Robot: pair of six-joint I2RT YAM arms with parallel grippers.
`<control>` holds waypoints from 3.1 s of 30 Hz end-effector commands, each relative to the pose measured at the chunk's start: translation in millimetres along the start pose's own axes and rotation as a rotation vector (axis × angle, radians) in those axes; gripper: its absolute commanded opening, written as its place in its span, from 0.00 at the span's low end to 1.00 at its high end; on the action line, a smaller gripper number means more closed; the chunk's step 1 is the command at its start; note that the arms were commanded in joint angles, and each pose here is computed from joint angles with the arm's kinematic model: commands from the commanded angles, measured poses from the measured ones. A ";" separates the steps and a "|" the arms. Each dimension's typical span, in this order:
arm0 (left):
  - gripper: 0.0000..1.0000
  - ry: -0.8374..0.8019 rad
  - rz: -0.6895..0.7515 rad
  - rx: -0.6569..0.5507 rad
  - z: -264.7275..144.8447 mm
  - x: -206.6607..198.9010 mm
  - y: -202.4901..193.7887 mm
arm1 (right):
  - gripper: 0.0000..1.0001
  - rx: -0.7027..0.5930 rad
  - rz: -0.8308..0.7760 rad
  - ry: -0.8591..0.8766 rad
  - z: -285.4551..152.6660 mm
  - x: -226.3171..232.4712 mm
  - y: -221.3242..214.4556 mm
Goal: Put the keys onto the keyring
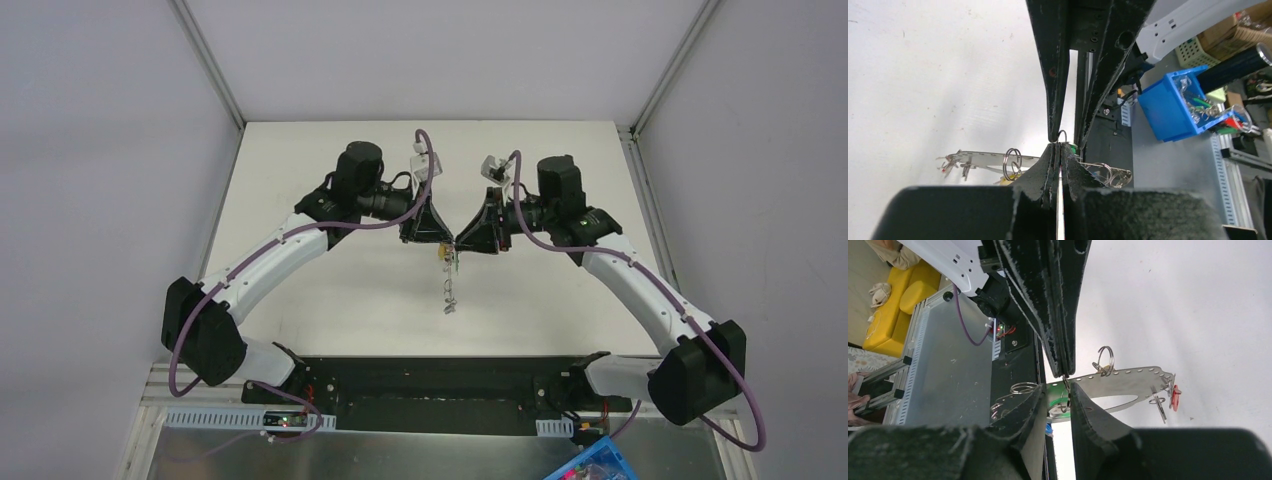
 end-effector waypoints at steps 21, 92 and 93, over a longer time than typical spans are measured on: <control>0.00 -0.176 0.012 -0.194 -11.4 -34.7 37.5 | 0.12 -0.115 -0.053 0.052 -10.1 8.2 19.0; 0.32 -0.070 0.237 0.046 -0.4 -18.3 -2.2 | 0.00 0.070 -0.109 0.003 7.0 13.0 21.2; 0.29 -0.071 0.237 0.047 0.2 -18.2 -2.0 | 0.00 0.070 -0.110 0.003 7.3 13.1 21.0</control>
Point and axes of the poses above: each gripper's point midway between its finger pads, its own z axis out along the fingers, its own x axis along the line the jaws close on, y = z × x, the point moved 4 cm from there along -z, back along the fingers, and after that the axes turned 13 degrees about -z, right-handed, at the moved point
